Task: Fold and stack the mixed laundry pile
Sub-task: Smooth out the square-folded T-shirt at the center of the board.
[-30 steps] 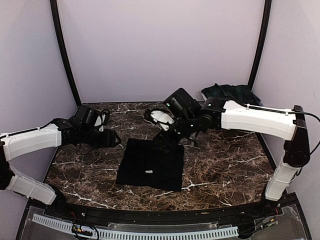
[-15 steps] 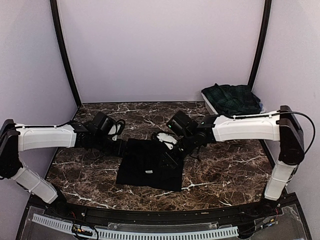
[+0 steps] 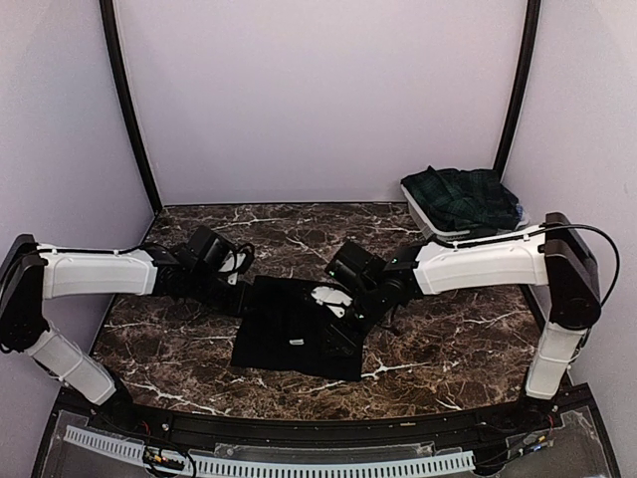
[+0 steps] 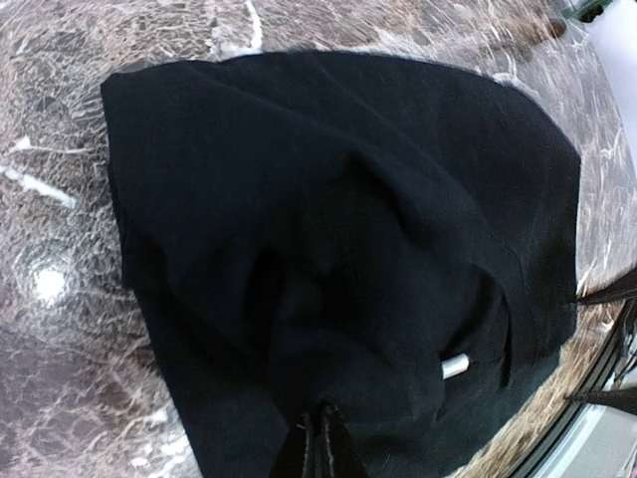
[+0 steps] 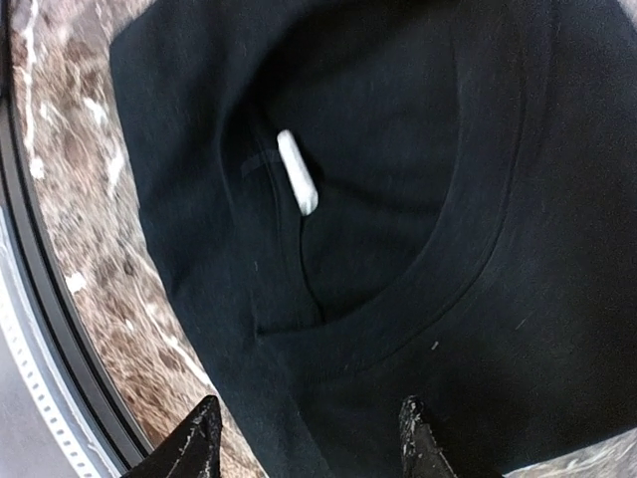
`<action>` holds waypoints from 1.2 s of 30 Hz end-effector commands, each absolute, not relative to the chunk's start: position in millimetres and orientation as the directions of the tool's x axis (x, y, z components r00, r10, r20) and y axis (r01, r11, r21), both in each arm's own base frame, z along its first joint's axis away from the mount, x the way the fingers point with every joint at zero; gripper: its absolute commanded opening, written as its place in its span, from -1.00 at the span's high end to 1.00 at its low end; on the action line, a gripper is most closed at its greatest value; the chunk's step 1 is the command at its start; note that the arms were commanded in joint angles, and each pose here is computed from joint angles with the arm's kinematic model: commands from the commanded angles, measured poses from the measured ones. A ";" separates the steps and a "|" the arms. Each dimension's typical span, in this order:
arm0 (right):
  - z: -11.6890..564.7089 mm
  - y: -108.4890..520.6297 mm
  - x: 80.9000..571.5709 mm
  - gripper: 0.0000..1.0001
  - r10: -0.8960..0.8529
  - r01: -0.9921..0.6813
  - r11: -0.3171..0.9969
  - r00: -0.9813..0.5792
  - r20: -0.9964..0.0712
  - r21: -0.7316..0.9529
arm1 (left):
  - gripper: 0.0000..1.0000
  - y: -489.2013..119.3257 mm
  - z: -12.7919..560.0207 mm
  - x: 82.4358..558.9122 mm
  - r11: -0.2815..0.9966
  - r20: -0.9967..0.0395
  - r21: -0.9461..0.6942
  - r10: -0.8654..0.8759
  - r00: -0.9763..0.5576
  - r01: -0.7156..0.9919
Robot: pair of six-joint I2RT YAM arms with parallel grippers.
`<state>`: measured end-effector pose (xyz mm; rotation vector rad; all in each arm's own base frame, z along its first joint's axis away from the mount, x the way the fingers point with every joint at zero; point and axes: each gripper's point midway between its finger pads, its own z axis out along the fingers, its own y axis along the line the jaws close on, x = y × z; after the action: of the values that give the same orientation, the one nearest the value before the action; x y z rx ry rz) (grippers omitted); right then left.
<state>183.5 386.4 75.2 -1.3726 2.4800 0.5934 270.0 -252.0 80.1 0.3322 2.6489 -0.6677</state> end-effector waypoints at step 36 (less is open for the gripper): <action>94.0 347.6 164.0 0.42 -0.775 -0.863 0.488 -0.497 -0.390 0.130 | 1.00 -203.7 78.2 177.1 0.904 -0.215 -0.412 0.027 -0.976 0.116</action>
<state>176.5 345.6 102.8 -1.3123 2.4708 0.4558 184.2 -208.1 81.7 0.0949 2.8225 -0.6725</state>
